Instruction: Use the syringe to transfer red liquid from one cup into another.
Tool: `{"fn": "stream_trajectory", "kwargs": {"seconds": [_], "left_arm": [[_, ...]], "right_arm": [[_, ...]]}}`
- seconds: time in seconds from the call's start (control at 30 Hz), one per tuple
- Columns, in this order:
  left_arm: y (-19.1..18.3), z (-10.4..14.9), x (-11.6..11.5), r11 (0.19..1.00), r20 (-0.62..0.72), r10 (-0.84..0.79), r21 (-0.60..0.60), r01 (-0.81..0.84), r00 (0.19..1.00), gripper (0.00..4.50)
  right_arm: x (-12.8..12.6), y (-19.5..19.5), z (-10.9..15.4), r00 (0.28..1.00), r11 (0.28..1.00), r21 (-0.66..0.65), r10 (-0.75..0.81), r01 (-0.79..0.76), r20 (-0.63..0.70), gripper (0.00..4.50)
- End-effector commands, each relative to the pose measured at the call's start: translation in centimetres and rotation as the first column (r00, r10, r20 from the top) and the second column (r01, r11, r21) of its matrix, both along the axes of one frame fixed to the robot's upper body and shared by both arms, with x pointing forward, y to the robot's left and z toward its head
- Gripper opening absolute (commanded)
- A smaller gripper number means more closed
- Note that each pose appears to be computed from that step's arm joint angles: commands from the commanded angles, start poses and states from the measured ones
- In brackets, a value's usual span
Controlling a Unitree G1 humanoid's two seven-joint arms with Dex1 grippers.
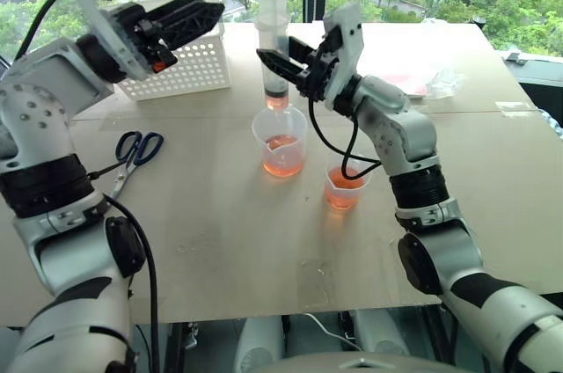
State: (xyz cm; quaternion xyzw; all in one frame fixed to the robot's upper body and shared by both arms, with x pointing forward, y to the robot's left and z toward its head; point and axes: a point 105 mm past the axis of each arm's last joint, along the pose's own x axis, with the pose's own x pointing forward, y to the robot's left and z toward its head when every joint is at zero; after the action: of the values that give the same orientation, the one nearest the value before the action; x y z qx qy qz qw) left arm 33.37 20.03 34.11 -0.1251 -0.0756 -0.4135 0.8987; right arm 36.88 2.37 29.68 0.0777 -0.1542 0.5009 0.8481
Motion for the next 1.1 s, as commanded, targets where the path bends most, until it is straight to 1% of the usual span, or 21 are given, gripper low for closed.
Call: {"fn": "stream_trajectory", "kwargs": {"seconds": [0.03,0.13,0.27,0.33,0.43,0.53,0.6,0.67,0.77,0.97,1.03,1.1], "left_arm": [[-0.7,0.4,-2.2,0.996,0.011,-0.09,-0.004,0.09,0.996,3.1],[-2.8,-1.1,-3.9,0.978,0.002,-0.192,0.08,0.191,0.981,3.1],[-5.1,-2.9,-5.5,0.946,0.023,-0.286,0.167,0.278,0.958,3.1],[-6.1,-4.5,-6.2,0.917,0.013,-0.331,0.24,0.318,0.944,3.1],[-7.5,-6.8,-8.2,0.818,-0.046,-0.46,0.365,0.444,0.887,3.1],[-7.8,-8.7,-9.2,0.73,-0.077,-0.521,0.477,0.491,0.85,3.1],[-7.6,-9.3,-9.6,0.702,-0.093,-0.535,0.504,0.503,0.84,3.1],[-7.4,-9.6,-9.6,0.7,-0.095,-0.535,0.506,0.504,0.839,3.1],[-7.5,-9.7,-8.9,0.718,-0.069,-0.512,0.512,0.47,0.856,3.1],[-8.2,-7.0,-5.6,0.768,0.089,-0.442,0.551,0.325,0.893,3.1],[-8.6,-6.0,-4.9,0.783,0.123,-0.43,0.543,0.302,0.894,3.1],[-8.9,-5.4,-4.3,0.785,0.153,-0.423,0.554,0.277,0.893,3.1]], "right_arm": [[-1.7,-2.2,4.7,0.997,0.987,0.161,0.013,-0.026,0.08,1.41],[-2.5,-4.7,5.7,0.997,0.978,0.21,-0.01,-0.008,0.082,1.41],[-4.5,-7.8,5.3,0.995,0.984,0.178,-0.026,0.009,0.098,1.41],[-6.0,-9.3,4.4,0.995,0.992,0.125,-0.017,0.005,0.093,1.41],[-7.8,-10.5,2.4,0.997,1.0,0.001,-0.013,0.013,0.08,1.41],[-8.2,-11.1,0.9,0.998,0.998,-0.054,-0.041,0.044,0.054,1.41],[-8.4,-11.1,0.0,0.998,0.996,-0.077,-0.048,0.052,0.046,1.41],[-8.5,-11.0,-0.8,0.998,0.995,-0.081,-0.049,0.052,0.034,1.41],[-8.5,-10.2,-2.5,0.999,0.996,-0.082,-0.043,0.043,0.002,1.41],[-8.5,-9.5,-5.8,0.999,0.989,-0.145,-0.042,0.038,-0.02,1.41],[-8.3,-9.6,-6.8,0.998,0.985,-0.165,-0.062,0.058,-0.02,1.41],[-8.1,-9.7,-7.2,0.996,0.98,-0.18,-0.084,0.082,-0.007,1.41]]}}
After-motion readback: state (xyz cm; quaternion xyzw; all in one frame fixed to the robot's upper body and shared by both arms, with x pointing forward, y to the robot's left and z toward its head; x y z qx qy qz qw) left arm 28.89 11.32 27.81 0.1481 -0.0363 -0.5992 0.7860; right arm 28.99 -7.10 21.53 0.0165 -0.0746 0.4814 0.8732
